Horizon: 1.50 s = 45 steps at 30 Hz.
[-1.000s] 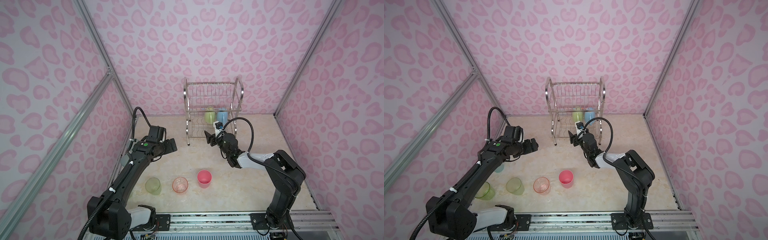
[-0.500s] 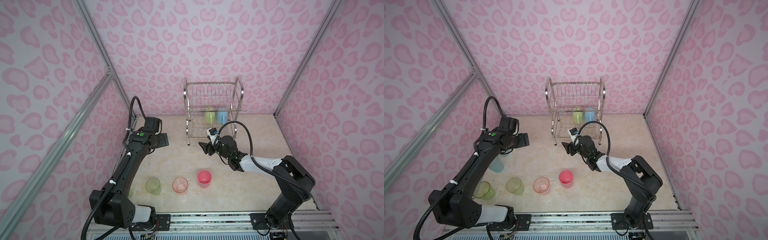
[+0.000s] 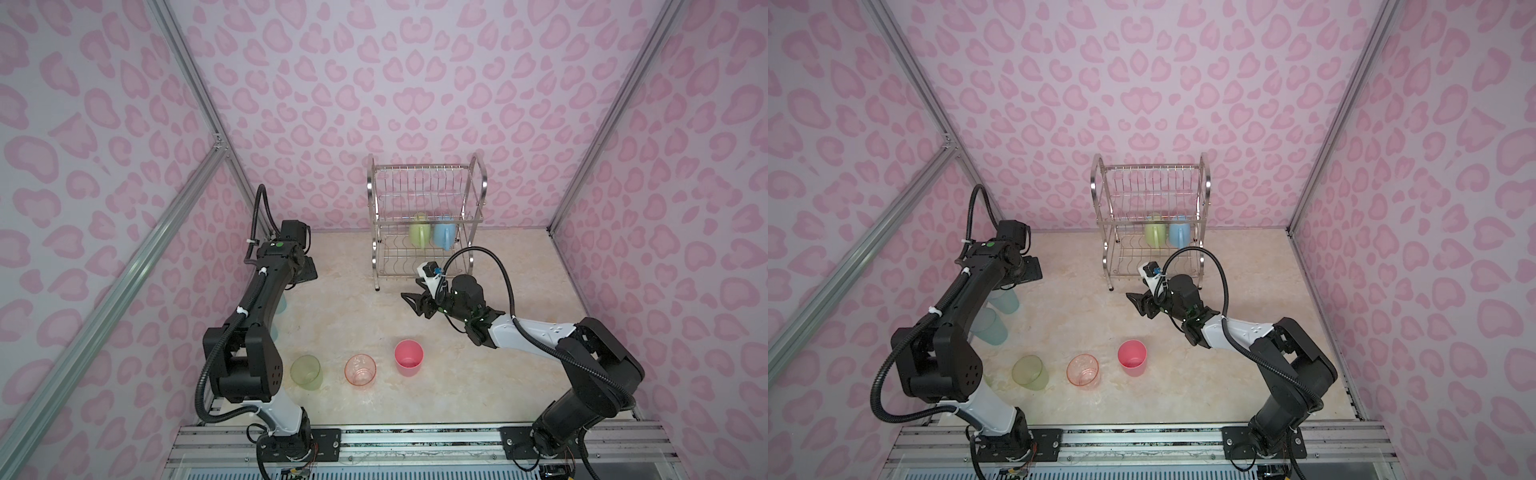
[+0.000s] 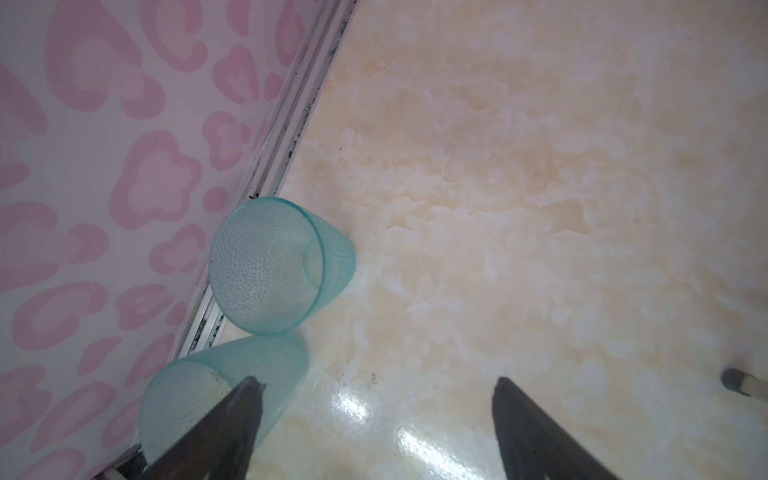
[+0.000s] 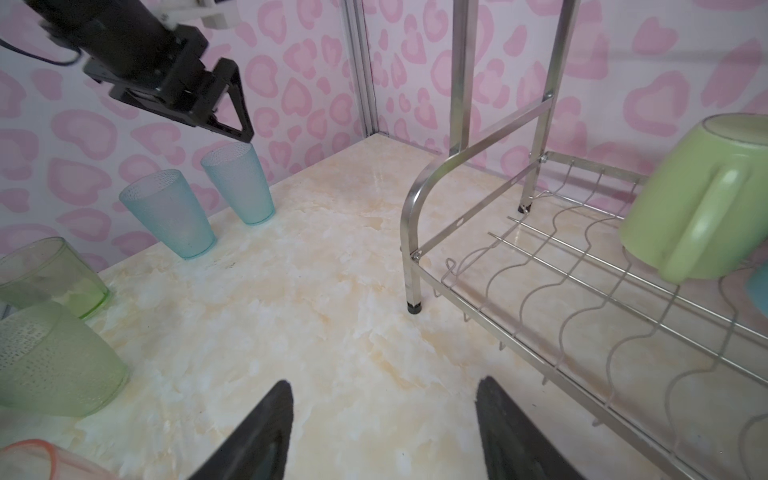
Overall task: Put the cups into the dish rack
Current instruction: 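Withdraw the right gripper from the rack while the left gripper reaches the teal cups, then grasp the translucent teal cup rim with the left gripper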
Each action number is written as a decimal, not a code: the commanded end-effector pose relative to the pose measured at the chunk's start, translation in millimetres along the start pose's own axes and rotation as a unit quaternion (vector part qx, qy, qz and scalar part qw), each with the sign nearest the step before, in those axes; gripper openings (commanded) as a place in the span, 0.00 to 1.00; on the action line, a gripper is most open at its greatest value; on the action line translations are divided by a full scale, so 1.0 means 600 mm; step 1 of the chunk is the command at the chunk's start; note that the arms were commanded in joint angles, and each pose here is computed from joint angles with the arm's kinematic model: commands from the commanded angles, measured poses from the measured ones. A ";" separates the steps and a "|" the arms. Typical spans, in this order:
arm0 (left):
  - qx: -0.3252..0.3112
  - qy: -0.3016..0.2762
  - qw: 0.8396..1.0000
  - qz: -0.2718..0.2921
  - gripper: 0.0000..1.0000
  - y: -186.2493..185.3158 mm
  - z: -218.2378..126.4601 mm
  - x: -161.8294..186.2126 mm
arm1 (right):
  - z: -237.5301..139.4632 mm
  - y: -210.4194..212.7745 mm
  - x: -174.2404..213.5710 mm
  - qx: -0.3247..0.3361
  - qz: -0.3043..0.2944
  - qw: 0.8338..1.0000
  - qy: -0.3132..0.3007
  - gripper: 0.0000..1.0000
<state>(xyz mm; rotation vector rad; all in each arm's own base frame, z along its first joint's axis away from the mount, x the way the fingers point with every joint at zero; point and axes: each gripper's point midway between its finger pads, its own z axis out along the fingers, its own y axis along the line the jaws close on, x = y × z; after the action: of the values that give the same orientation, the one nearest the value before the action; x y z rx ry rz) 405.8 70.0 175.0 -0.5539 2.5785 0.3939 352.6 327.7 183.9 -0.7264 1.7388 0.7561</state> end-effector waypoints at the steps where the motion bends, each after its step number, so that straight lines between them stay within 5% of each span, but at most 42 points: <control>1: -0.010 -0.002 1.000 -0.023 0.88 0.016 0.027 -0.025 | 0.001 0.013 -0.004 -0.022 -0.007 1.000 0.004 0.69; 19: 0.010 0.038 0.997 -0.062 0.70 0.034 0.114 -0.025 | 0.039 0.051 0.019 -0.088 0.043 0.995 0.027 0.64; 45: -0.002 0.073 0.995 -0.064 0.17 0.031 0.151 -0.004 | 0.046 0.053 0.025 -0.082 0.051 0.995 0.037 0.63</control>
<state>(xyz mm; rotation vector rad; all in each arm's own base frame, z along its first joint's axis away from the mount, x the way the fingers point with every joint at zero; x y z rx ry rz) 435.3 119.8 96.8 -0.7617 2.6746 0.3223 337.9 367.0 171.0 -0.8062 1.7890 0.9582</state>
